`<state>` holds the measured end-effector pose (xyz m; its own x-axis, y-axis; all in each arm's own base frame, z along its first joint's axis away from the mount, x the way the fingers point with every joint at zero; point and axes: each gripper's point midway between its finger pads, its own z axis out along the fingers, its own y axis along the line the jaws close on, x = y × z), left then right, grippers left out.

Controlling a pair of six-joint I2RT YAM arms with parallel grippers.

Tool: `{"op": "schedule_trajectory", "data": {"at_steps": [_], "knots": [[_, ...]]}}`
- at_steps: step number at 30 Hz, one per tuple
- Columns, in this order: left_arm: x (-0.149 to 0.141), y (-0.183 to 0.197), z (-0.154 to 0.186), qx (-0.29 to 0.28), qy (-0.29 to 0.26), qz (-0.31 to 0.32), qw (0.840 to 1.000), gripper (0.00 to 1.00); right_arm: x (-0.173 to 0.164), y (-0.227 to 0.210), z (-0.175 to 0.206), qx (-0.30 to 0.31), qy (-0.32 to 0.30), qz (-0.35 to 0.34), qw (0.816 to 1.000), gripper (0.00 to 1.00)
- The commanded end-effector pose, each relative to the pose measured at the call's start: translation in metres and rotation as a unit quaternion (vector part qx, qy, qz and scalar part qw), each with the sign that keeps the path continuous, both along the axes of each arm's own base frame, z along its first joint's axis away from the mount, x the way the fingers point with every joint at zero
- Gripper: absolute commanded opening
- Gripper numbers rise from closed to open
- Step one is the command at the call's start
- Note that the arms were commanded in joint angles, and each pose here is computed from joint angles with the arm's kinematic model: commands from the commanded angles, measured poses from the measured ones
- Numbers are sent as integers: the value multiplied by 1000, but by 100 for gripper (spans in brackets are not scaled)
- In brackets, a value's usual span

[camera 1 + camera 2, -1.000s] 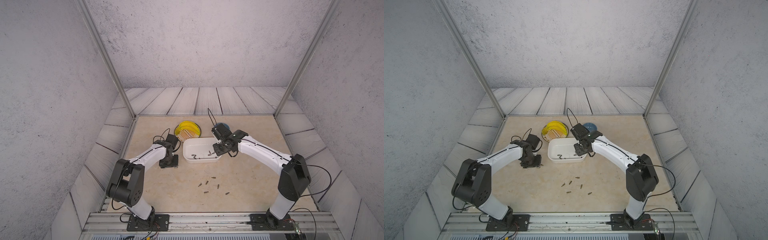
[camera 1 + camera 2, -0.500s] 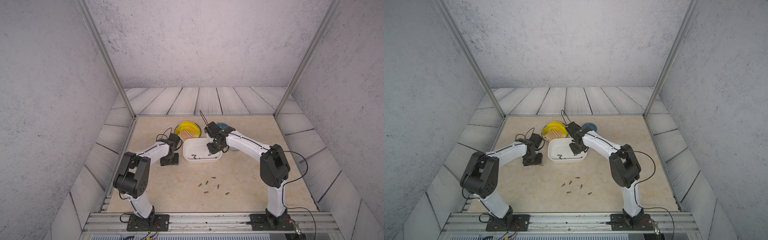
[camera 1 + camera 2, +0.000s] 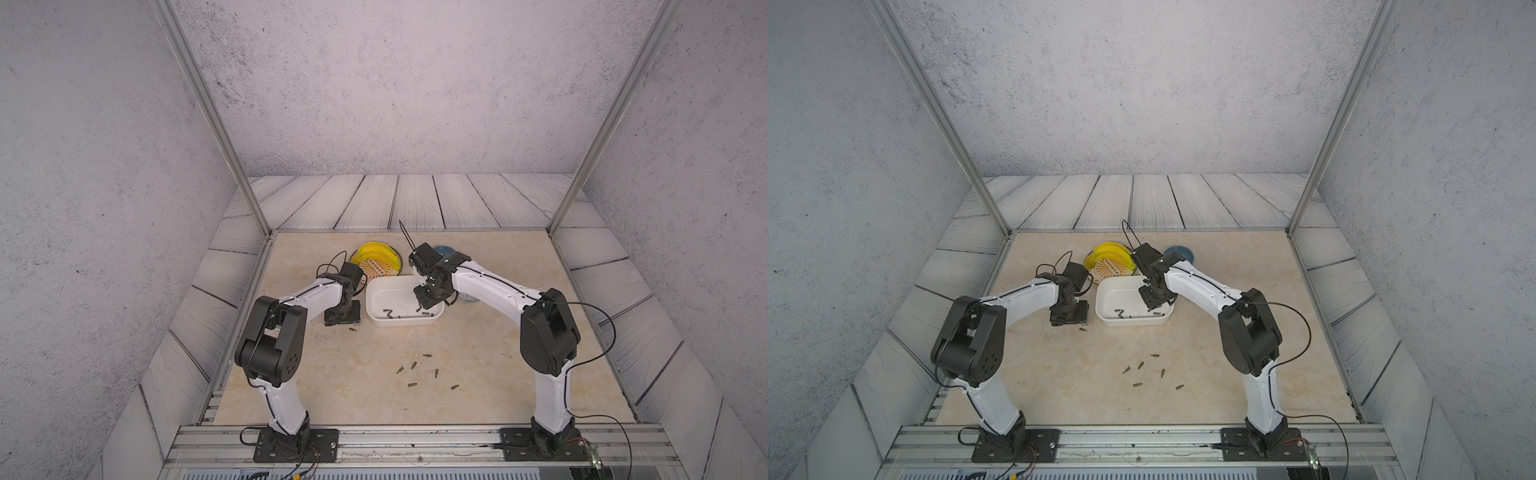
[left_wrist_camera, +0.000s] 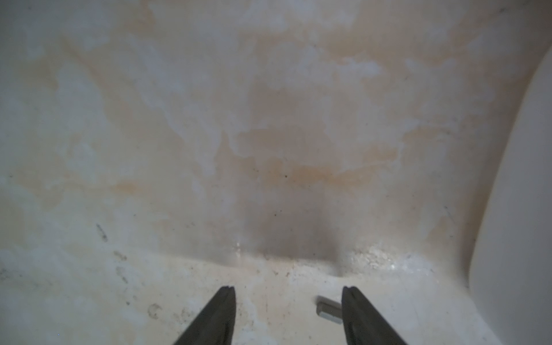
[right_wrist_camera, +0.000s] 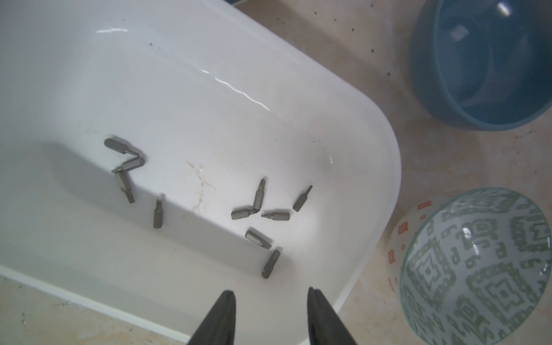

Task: Put the bit on the desktop into the storage box
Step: Pick up the screwdriver bit from the center of the board.

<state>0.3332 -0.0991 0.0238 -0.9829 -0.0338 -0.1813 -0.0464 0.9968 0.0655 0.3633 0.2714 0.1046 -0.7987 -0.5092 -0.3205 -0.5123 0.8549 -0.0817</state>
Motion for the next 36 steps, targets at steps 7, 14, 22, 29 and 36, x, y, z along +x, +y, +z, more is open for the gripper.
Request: {"op": "schedule_trajectory", "data": {"at_steps": [7,14,22,29,36], "knots": [[-9,2,-8,1,14,-3,1000,60,-5,-6,22,8,-14,-4,1000,44],[-20,2,-13,1,21,-3,1000,58,-8,-7,25,13,-13,-4,1000,44],[-27,-7,-11,-2,21,-12,1000,55,-9,-9,27,14,-14,-7,1000,44],[-37,-13,-14,2,28,-19,999,55,-10,-9,27,15,-16,-8,1000,43],[-41,-13,-22,4,37,-20,999,44,-13,-12,28,16,-17,-9,1000,43]]}}
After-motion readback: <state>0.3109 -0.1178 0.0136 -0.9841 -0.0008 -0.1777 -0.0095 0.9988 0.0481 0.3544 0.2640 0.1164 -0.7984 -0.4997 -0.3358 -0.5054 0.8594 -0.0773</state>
